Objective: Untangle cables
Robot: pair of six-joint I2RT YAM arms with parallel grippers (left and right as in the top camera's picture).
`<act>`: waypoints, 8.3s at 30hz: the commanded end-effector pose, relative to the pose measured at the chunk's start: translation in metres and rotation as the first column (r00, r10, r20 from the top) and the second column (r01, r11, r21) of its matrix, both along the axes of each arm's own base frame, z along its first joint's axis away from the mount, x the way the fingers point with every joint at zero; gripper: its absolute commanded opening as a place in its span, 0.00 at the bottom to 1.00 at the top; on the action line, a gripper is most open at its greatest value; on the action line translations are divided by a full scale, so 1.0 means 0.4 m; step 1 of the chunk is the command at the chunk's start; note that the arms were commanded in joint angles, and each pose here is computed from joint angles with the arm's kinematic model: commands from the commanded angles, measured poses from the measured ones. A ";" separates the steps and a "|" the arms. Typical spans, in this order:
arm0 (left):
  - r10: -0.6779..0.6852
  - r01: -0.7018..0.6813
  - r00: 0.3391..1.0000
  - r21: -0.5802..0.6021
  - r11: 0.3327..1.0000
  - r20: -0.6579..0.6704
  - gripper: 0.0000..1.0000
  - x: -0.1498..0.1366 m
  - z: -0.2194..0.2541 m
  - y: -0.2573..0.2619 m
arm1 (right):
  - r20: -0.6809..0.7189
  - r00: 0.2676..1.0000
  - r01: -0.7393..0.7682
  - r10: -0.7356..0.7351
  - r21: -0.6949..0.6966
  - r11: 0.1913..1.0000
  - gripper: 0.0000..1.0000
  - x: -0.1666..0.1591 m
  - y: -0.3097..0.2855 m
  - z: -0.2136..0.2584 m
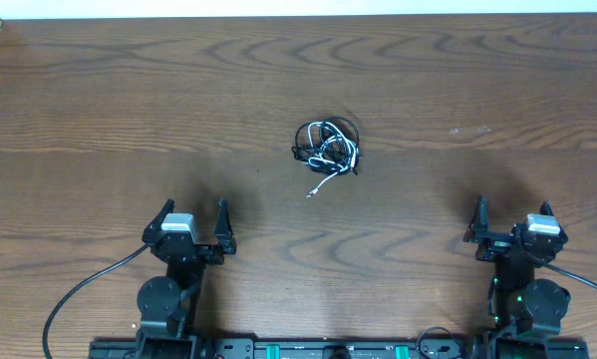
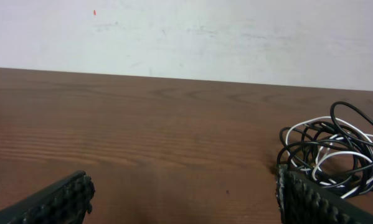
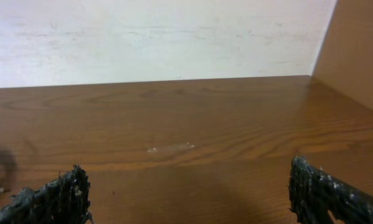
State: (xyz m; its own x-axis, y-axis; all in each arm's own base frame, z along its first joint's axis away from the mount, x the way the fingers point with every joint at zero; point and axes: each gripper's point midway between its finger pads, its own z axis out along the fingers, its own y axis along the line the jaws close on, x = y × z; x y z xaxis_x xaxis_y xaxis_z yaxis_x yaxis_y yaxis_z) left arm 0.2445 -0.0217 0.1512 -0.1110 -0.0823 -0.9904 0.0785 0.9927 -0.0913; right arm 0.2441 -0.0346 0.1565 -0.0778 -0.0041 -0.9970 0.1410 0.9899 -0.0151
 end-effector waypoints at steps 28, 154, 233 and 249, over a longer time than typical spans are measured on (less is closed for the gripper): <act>-0.011 0.012 0.999 0.017 1.000 -0.046 0.95 -0.004 -0.035 -0.005 | -0.006 1.000 0.001 -0.001 0.004 1.000 0.99 0.000 -0.002 -0.004; -0.426 0.379 0.901 -0.325 0.866 -0.083 0.95 -0.037 0.201 -0.191 | -0.006 1.000 0.001 -0.001 0.004 1.000 0.99 0.000 -0.002 -0.005; -0.379 -0.135 0.779 -0.725 0.676 -0.499 0.94 0.120 0.219 -0.287 | -0.006 1.000 0.002 -0.002 0.004 1.000 0.99 0.000 -0.002 -0.005; -0.137 -0.135 0.756 -0.358 0.924 -0.640 0.90 0.199 -0.015 -0.426 | -0.006 1.000 0.001 -0.001 0.004 1.000 0.99 0.000 -0.002 -0.005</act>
